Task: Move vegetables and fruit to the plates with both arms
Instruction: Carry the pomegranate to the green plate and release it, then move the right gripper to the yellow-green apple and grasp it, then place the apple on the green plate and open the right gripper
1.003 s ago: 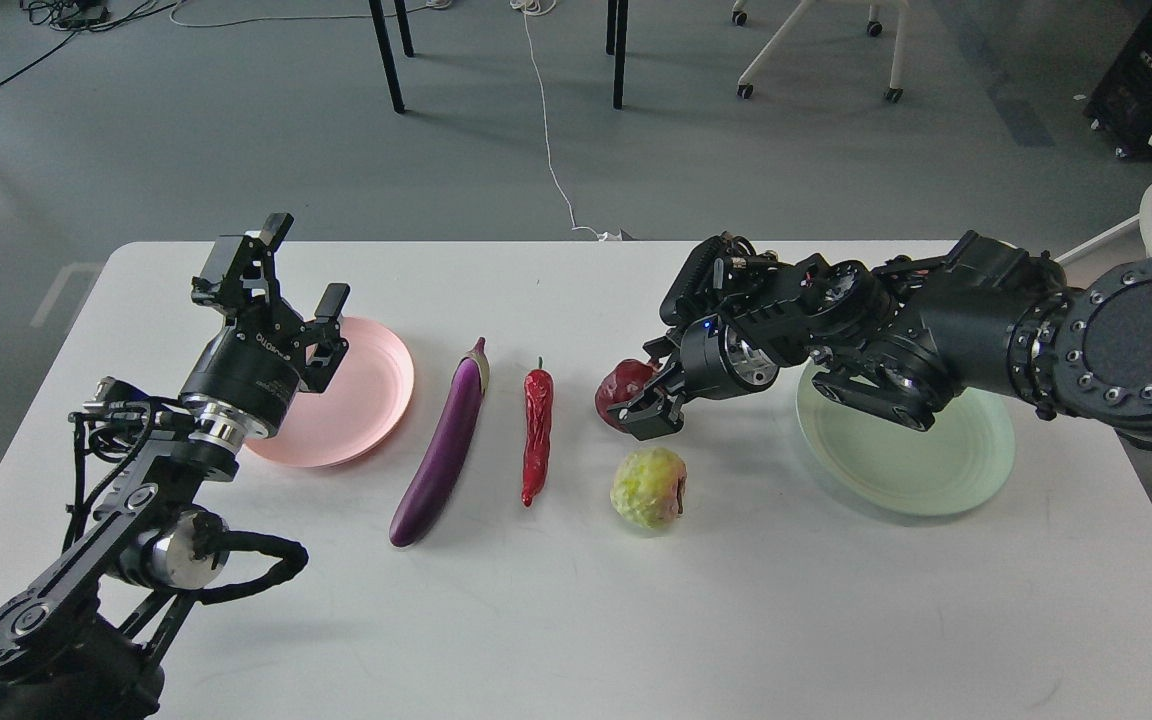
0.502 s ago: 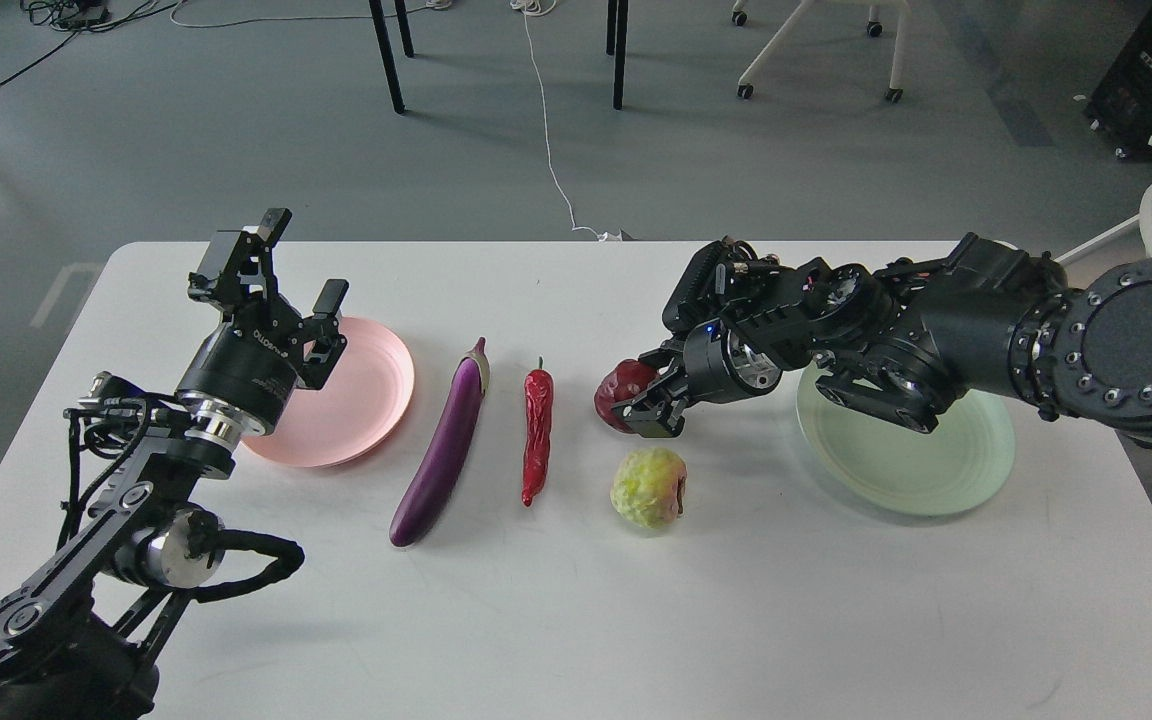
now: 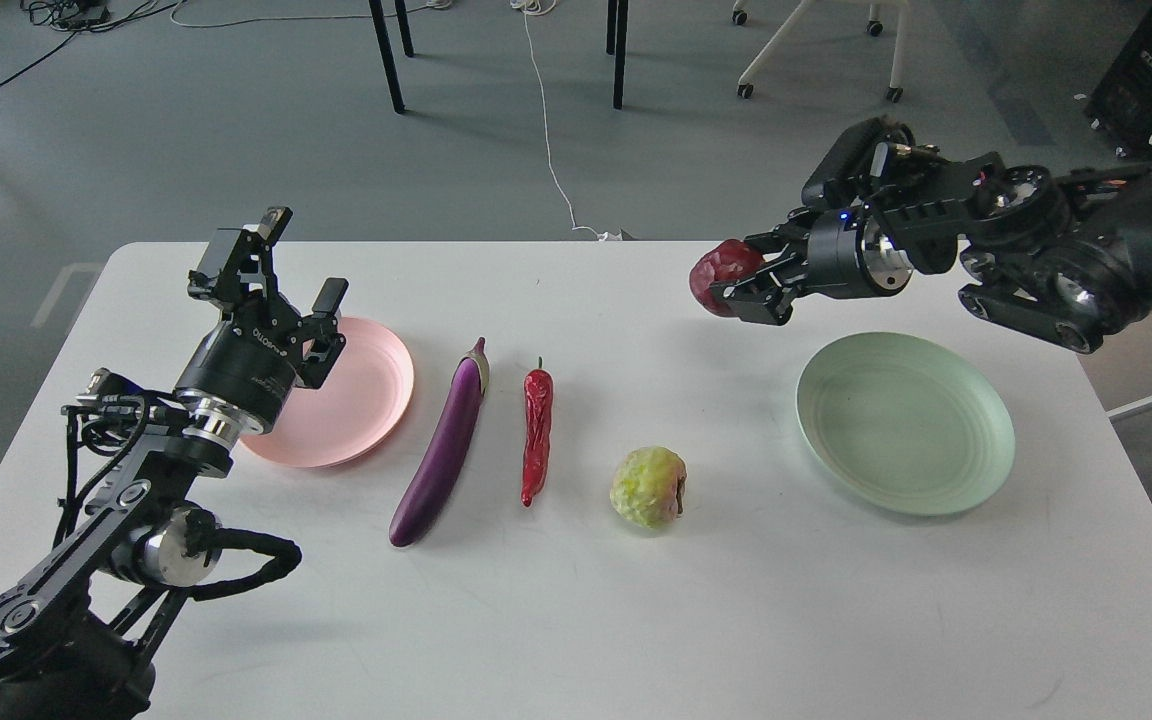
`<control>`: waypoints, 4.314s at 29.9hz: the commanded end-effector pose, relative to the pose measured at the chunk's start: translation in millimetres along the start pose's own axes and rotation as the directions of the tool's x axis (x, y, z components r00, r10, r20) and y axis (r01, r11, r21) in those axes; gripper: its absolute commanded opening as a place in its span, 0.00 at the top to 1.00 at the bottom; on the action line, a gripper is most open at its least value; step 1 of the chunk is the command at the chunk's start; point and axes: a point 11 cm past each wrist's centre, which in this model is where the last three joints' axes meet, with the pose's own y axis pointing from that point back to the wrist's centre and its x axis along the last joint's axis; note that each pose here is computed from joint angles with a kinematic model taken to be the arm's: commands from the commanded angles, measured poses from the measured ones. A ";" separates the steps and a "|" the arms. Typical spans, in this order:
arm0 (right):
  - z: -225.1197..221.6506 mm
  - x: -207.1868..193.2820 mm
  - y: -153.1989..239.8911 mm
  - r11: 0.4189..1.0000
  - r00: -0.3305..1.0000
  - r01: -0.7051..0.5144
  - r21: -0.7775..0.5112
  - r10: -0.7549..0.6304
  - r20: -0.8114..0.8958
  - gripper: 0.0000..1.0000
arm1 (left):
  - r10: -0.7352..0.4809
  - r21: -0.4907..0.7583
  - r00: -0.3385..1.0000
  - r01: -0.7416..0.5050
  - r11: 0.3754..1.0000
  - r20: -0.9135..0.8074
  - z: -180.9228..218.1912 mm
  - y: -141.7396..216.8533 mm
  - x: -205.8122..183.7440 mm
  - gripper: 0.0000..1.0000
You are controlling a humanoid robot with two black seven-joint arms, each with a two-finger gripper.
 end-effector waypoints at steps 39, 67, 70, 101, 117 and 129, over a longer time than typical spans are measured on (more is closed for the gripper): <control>21.4 -104.5 42.3 0.998 0.990 0.031 -0.058 -0.023 0.136 0.01 | -0.023 -0.012 1.000 0.023 1.000 -0.001 4.2 -2.9 -7.6 0.02; -150.2 -34.8 -34.2 0.911 0.994 0.110 0.398 -0.095 -0.057 0.02 | -0.031 -0.018 0.999 0.031 0.999 0.023 12.0 -0.4 -4.0 0.02; -157.5 -31.7 -40.4 0.905 0.992 0.121 0.408 -0.095 -0.083 0.02 | -0.031 -0.018 0.999 0.031 0.999 0.026 12.5 0.0 -3.5 0.02; -166.7 -33.0 -54.0 0.902 0.982 0.149 0.404 -0.087 -0.167 0.62 | -0.014 -0.024 1.000 0.015 1.000 0.026 14.0 2.7 2.0 0.02; -13.8 -55.0 45.0 0.996 0.997 0.054 0.076 -0.049 -0.064 0.56 | -0.019 -0.024 1.000 0.020 1.000 0.021 13.0 2.1 -0.2 0.02; -1.6 -148.5 59.7 0.994 0.994 0.109 0.022 -0.110 0.021 0.51 | -0.024 -0.020 0.999 0.025 1.000 0.021 11.7 2.3 -1.9 0.02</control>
